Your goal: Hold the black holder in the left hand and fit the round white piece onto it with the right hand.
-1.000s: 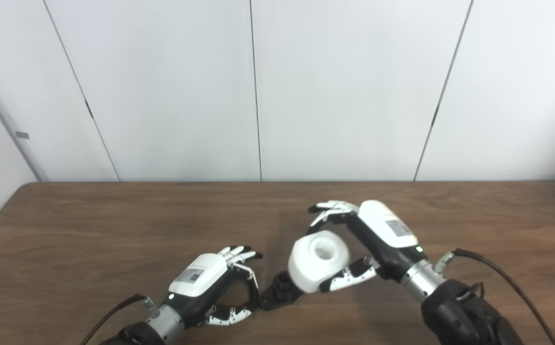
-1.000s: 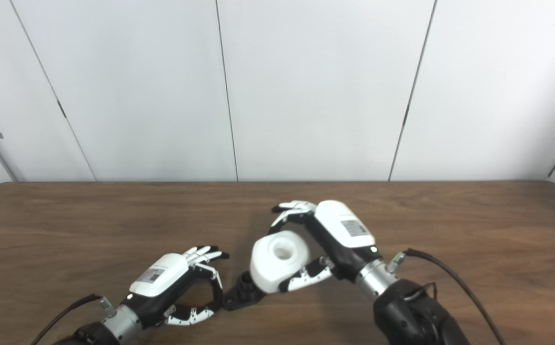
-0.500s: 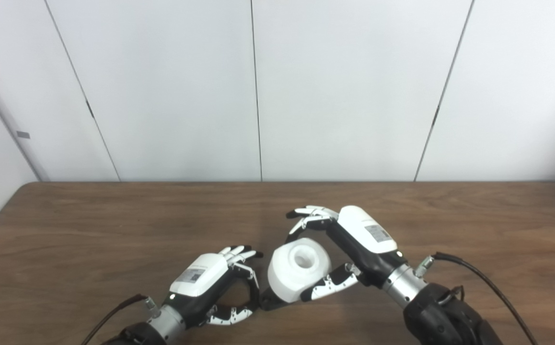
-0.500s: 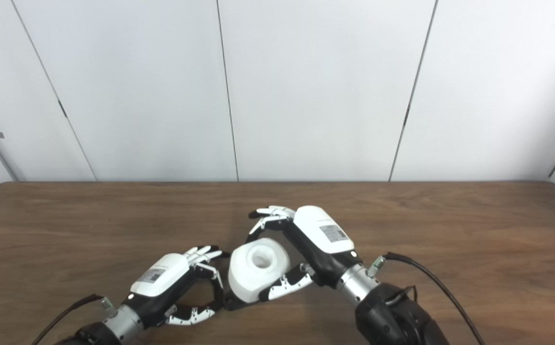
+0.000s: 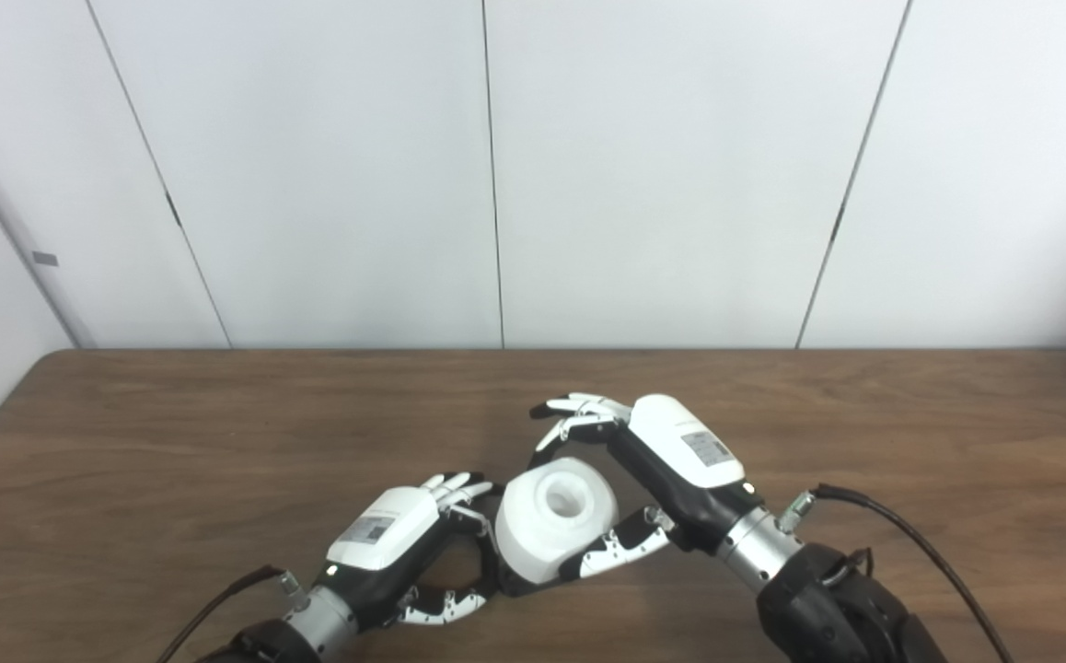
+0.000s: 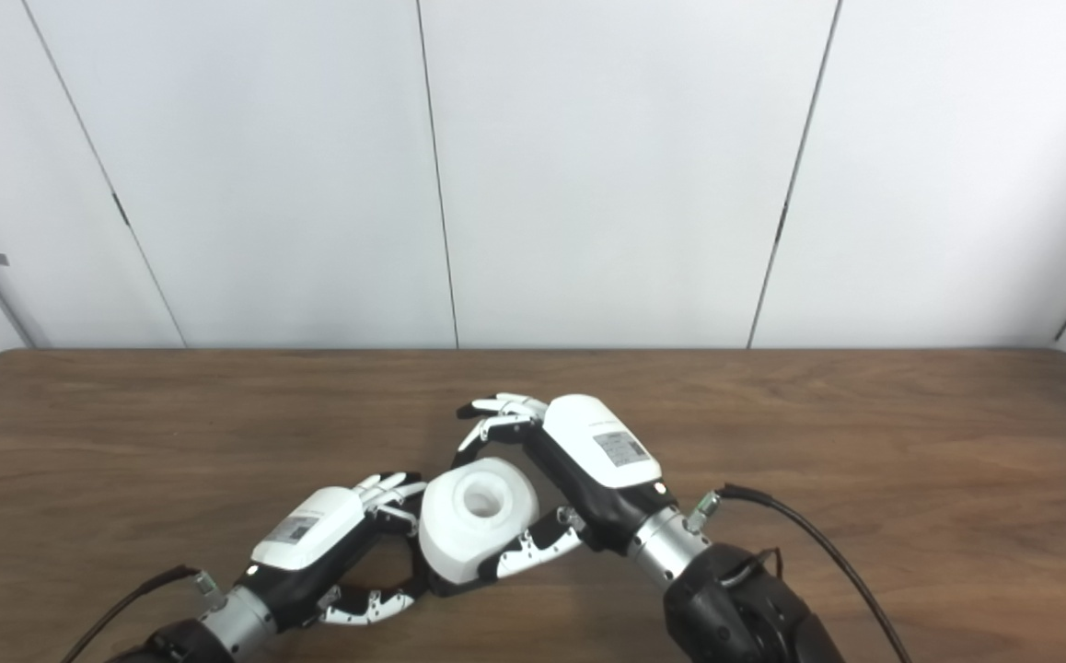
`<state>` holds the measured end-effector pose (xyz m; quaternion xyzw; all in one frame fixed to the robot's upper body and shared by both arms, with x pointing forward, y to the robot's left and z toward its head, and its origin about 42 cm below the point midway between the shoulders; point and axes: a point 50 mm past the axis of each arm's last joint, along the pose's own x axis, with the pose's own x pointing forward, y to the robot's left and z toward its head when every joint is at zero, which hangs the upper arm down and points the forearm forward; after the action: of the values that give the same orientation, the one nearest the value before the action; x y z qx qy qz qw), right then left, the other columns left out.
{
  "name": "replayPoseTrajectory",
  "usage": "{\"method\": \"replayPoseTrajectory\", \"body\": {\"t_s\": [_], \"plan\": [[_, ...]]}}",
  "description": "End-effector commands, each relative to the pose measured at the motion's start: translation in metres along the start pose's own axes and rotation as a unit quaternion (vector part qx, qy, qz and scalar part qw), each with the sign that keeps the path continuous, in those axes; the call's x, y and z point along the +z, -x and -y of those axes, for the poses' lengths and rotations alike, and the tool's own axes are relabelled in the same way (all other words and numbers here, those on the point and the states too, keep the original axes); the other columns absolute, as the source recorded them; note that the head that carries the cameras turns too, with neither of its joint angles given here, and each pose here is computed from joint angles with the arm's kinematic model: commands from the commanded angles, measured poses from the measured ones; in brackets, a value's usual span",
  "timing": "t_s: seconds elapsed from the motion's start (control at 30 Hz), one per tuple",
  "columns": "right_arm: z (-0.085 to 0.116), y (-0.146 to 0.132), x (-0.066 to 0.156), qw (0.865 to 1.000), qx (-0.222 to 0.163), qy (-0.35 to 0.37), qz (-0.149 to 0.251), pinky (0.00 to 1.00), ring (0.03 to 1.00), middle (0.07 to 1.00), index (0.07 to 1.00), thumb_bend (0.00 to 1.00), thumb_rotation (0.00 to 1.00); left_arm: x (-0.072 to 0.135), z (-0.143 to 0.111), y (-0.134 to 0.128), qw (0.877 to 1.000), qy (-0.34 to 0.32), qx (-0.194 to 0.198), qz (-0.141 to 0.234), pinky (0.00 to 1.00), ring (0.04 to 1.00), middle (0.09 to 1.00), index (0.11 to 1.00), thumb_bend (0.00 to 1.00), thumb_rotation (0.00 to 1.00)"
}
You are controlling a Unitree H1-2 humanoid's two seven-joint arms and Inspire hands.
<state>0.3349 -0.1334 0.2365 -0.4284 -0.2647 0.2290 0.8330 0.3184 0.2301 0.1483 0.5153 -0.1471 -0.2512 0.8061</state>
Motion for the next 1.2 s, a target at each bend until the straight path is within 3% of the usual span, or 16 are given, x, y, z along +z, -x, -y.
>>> {"method": "replayPoseTrajectory", "body": {"t_s": [0.0, 1.17], "plan": [[0.014, -0.011, 0.013, 0.999, -0.028, 0.012, 0.041, 0.78, 0.872, 0.839, 0.481, 0.50, 0.14, 0.005, 0.000, -0.002, 1.000, -0.008, -0.005, 0.009, 1.00, 0.978, 0.925, 0.484, 0.51, 0.05], [0.012, -0.011, 0.006, 0.999, -0.019, 0.035, 0.016, 0.80, 0.884, 0.847, 0.481, 0.50, 0.15, 0.006, -0.001, -0.002, 1.000, -0.007, -0.006, 0.008, 1.00, 0.978, 0.926, 0.484, 0.51, 0.05]]}}
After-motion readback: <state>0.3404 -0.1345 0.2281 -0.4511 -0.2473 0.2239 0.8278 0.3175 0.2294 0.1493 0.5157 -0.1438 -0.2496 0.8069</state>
